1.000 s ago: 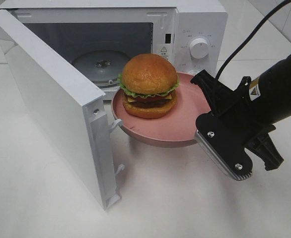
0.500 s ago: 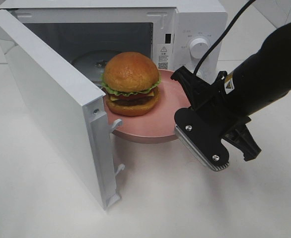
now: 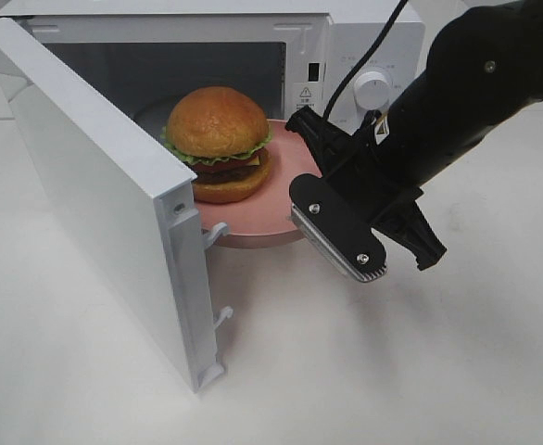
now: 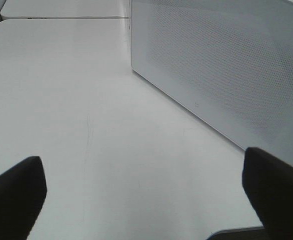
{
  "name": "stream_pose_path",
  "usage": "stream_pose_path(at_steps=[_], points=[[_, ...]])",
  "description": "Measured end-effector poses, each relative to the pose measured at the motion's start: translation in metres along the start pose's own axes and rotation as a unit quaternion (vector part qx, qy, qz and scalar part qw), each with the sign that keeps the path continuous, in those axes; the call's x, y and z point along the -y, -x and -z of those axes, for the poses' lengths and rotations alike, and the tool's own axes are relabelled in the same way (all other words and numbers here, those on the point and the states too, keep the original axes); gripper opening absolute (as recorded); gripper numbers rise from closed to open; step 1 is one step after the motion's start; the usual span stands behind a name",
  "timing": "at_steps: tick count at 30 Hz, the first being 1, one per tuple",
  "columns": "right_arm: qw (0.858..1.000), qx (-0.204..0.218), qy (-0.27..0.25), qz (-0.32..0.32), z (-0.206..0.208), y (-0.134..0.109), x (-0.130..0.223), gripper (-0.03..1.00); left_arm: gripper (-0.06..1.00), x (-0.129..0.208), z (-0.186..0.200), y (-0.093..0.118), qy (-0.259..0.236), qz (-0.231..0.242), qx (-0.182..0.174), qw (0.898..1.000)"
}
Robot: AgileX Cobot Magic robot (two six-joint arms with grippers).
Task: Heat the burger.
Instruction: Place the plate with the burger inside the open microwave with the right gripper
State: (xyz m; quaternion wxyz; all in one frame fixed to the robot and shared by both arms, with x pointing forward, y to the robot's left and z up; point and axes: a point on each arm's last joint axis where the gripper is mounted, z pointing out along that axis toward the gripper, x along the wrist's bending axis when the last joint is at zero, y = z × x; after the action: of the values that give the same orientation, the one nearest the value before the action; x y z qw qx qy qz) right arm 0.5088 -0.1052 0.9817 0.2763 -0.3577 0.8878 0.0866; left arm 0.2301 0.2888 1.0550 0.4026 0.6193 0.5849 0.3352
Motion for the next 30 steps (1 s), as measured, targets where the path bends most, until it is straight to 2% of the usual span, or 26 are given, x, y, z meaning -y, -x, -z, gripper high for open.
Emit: stream_pose_path(at_steps=[21, 30], points=[[1.0, 0.008, 0.014, -0.001, -0.024, 0.046, 0.005, 0.06, 0.99, 0.0, 0.0, 0.0, 0.0, 0.0, 0.0, 1.0], [1.0, 0.013, 0.011, 0.001, -0.023, 0.052, 0.006, 0.06, 0.99, 0.0, 0.0, 0.0, 0.0, 0.0, 0.0, 1.0]])
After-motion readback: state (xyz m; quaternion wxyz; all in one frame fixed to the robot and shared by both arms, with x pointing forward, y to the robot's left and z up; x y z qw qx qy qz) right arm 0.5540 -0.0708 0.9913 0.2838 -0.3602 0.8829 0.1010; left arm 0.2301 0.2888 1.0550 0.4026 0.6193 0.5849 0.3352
